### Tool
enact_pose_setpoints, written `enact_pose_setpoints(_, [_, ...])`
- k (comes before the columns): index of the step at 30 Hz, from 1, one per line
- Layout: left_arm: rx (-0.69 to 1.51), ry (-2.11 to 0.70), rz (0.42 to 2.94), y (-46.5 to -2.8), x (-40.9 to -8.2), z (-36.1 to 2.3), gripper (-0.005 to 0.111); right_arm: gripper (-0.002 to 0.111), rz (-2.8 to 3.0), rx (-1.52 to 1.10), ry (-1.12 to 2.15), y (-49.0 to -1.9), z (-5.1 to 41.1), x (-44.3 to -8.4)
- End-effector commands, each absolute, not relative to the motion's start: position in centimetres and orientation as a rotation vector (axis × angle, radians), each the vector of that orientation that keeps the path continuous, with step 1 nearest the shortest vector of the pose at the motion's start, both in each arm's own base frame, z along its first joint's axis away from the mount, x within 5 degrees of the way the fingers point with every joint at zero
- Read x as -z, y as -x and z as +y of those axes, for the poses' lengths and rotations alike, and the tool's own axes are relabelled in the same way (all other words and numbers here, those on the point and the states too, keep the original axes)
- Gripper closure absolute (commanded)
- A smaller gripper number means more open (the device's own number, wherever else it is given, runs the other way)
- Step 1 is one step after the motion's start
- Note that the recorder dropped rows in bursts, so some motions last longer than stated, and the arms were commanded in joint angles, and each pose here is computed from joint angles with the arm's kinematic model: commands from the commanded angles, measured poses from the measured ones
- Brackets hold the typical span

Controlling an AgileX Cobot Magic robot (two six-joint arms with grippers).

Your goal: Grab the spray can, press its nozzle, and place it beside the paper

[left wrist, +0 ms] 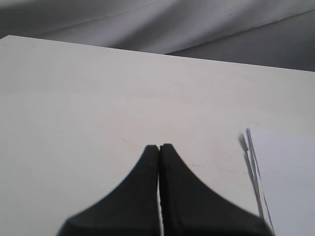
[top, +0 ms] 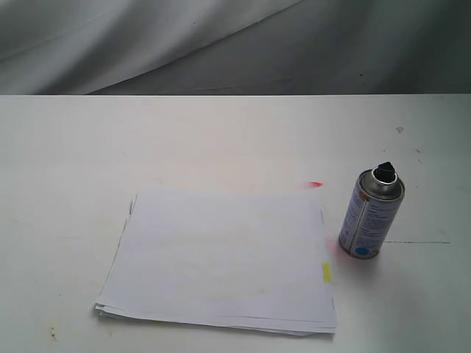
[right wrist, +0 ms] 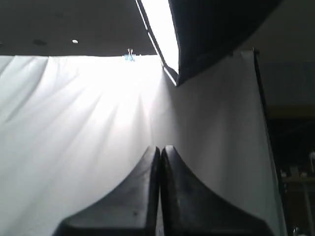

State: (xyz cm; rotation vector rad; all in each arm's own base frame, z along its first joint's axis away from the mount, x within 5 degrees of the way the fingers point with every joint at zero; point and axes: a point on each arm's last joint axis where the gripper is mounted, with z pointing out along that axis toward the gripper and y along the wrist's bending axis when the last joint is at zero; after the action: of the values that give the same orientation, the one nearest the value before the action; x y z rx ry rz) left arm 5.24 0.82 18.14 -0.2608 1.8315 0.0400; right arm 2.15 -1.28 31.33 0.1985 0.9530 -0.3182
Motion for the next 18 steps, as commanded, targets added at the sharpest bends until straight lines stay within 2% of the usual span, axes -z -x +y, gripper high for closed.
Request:
enact_pose_setpoints(1, [-0.037,0.255,1.828,-5.2,-18.1,0.8,0.107,0.108,1.006,0.37,-0.136,-1.8,-0.8,-36.9])
enact_pose_setpoints(6, [-0.037,0.255,1.828,-5.2,-18.1,0.8,0.107,0.108,1.228,0.323,-0.111,-5.0,-1.3,-42.0])
enact_pose_setpoints(9, [-0.037,0.255,1.828,-5.2,-18.1,0.8,0.107,0.108,1.464,0.269,-0.085,-7.5,-1.6,-43.1])
enact_pose_setpoints(13, [-0.037,0.255,1.828,-5.2,-18.1,0.8,0.107,0.108,1.826,0.178,-0.065,-10.5,-2.0,-40.5])
enact_pose_setpoints(17, [-0.037,0.255,1.828,-5.2,-18.1,0.8,0.107,0.108,2.128,0.088,-0.057,-11.6,-2.0,-36.6])
enact_pose_setpoints(18, [-0.037,0.255,1.828,-5.2,-18.1,0.8,0.107,0.108,2.197,0.055,-0.071,-11.8,-2.0,-34.7])
